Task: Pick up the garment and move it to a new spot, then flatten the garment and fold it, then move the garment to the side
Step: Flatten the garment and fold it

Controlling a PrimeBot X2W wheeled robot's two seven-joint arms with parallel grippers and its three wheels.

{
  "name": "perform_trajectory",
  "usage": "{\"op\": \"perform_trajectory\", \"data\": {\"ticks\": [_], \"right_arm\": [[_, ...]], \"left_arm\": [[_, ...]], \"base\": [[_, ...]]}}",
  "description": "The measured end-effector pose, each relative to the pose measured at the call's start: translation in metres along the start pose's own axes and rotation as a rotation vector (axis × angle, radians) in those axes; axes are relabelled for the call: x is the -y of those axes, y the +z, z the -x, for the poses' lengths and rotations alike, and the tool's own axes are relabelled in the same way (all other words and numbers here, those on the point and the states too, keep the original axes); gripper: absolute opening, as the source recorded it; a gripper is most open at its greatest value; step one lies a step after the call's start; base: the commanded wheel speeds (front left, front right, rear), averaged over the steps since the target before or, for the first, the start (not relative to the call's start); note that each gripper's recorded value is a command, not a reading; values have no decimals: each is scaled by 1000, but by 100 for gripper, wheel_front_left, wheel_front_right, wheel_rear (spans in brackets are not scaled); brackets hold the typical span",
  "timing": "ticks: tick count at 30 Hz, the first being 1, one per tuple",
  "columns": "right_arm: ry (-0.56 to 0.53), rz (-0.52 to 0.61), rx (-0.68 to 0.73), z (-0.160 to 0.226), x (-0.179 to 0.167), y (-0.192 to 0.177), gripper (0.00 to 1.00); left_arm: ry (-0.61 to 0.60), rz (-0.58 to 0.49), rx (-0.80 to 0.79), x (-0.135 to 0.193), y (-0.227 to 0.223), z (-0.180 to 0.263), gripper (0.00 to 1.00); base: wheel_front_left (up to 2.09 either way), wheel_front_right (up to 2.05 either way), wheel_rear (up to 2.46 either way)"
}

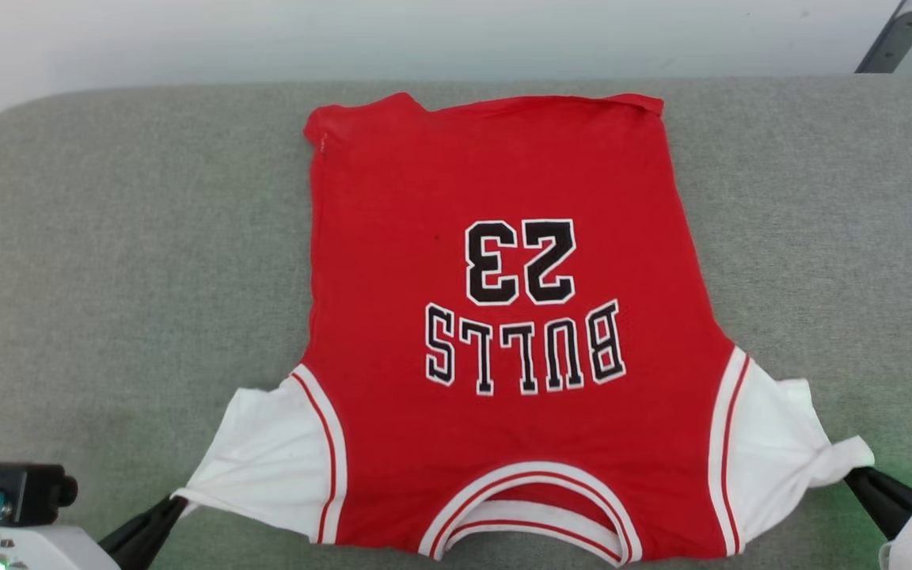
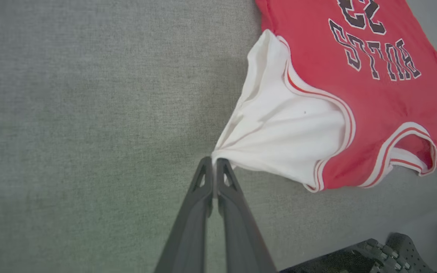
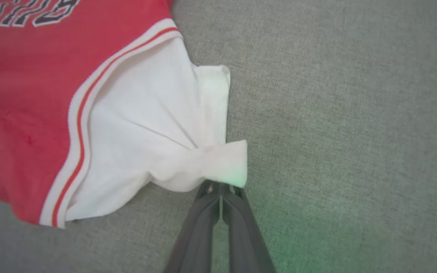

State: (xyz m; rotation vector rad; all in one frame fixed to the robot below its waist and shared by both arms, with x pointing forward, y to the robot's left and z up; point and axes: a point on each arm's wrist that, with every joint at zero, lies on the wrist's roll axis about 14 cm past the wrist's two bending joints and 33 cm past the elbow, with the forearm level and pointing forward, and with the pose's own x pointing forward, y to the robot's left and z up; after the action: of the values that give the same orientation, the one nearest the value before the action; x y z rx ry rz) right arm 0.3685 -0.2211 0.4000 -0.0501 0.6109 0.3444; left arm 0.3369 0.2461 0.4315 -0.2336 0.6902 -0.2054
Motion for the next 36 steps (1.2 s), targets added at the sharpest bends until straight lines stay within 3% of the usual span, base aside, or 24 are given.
{"op": "perform_trajectory", "data": {"ticks": [7,8,10,11,23,28,36], "right_arm": [[13,-20,-86,-7,-6,-10,0],[12,-25,-97,-9,-6,-10,8],[12,-18,-131,-13,-7,-12,47],[13,-20,-146,-15,-7,-12,98],[92,-48,-284,-16,-25,14,100],[107,-33,-205,-7,-25,64,100],[66,52,103,-32,-23,175,100]], "left_arm": [[25,38,5,-3,-8,-3,0],[34,40,9,-5,-8,-4,0],[40,42,14,-6,-9,-6,0],[41,46,16,-5,-10,-7,0],[42,62,44,1,-15,-9,0],[37,64,56,4,-17,-6,0],[13,61,80,12,-14,-13,0]], "base": [[0,0,0],[0,0,0],[0,0,0],[0,0,0],[0,0,0],[0,0,0],[0,0,0]]}}
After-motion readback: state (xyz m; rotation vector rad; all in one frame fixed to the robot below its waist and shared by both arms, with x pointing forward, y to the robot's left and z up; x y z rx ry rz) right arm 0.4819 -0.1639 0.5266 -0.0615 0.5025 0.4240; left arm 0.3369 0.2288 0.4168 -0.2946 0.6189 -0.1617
